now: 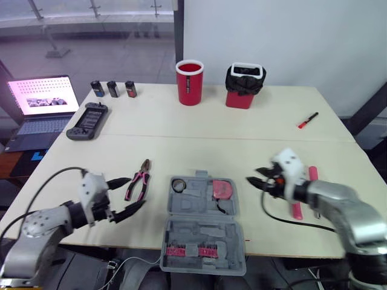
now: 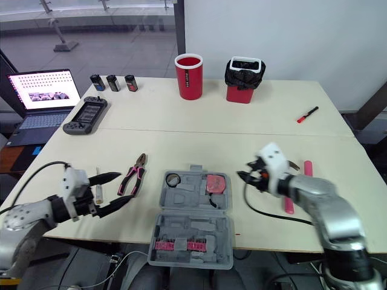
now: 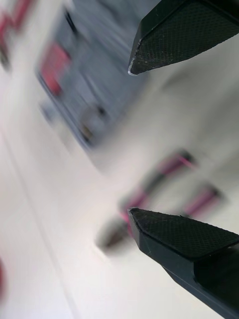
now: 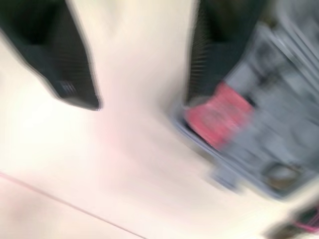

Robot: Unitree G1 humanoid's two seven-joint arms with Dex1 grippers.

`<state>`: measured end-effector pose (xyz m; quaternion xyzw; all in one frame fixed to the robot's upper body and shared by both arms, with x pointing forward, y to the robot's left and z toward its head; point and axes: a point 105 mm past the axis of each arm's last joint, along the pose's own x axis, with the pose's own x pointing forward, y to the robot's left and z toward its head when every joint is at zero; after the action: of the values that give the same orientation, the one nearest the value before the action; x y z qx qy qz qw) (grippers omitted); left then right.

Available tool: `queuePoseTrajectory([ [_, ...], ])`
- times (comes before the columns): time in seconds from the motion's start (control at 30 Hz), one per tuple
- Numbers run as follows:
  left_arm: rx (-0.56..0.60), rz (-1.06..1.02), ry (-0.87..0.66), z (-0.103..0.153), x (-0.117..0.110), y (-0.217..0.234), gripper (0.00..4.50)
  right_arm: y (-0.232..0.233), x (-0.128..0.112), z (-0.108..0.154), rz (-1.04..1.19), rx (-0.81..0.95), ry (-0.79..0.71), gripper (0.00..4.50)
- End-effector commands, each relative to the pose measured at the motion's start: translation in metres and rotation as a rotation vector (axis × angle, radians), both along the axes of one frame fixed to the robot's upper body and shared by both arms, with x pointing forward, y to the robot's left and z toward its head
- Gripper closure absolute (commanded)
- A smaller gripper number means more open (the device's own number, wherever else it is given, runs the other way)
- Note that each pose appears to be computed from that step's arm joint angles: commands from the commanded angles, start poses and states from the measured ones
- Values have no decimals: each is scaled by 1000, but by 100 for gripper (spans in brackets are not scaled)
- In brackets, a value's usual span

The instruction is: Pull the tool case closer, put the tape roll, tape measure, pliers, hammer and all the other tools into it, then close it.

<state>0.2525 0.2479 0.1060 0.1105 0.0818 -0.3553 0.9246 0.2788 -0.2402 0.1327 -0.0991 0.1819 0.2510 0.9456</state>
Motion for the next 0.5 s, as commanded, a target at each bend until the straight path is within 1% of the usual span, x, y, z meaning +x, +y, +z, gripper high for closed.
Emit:
queuePoseTrajectory([
  [0.03, 105, 116, -7, 2, -10, 47, 0, -36, -25, 5, -53, -51, -20, 2],
  [0.13, 162, 173, 18, -3, -21, 73, 0, -54, -42, -1, -106, -75, -2, 2],
  [0.23, 190, 217, 33, -5, -31, 94, 0, -74, -54, -3, -181, -73, -13, 2],
  [0.37, 199, 226, 38, -7, -34, 102, 0, -83, -59, -6, -213, -69, -24, 2],
  [0.5, 206, 216, 34, -7, -32, 103, 0, -80, -59, -7, -204, -66, -37, 2],
])
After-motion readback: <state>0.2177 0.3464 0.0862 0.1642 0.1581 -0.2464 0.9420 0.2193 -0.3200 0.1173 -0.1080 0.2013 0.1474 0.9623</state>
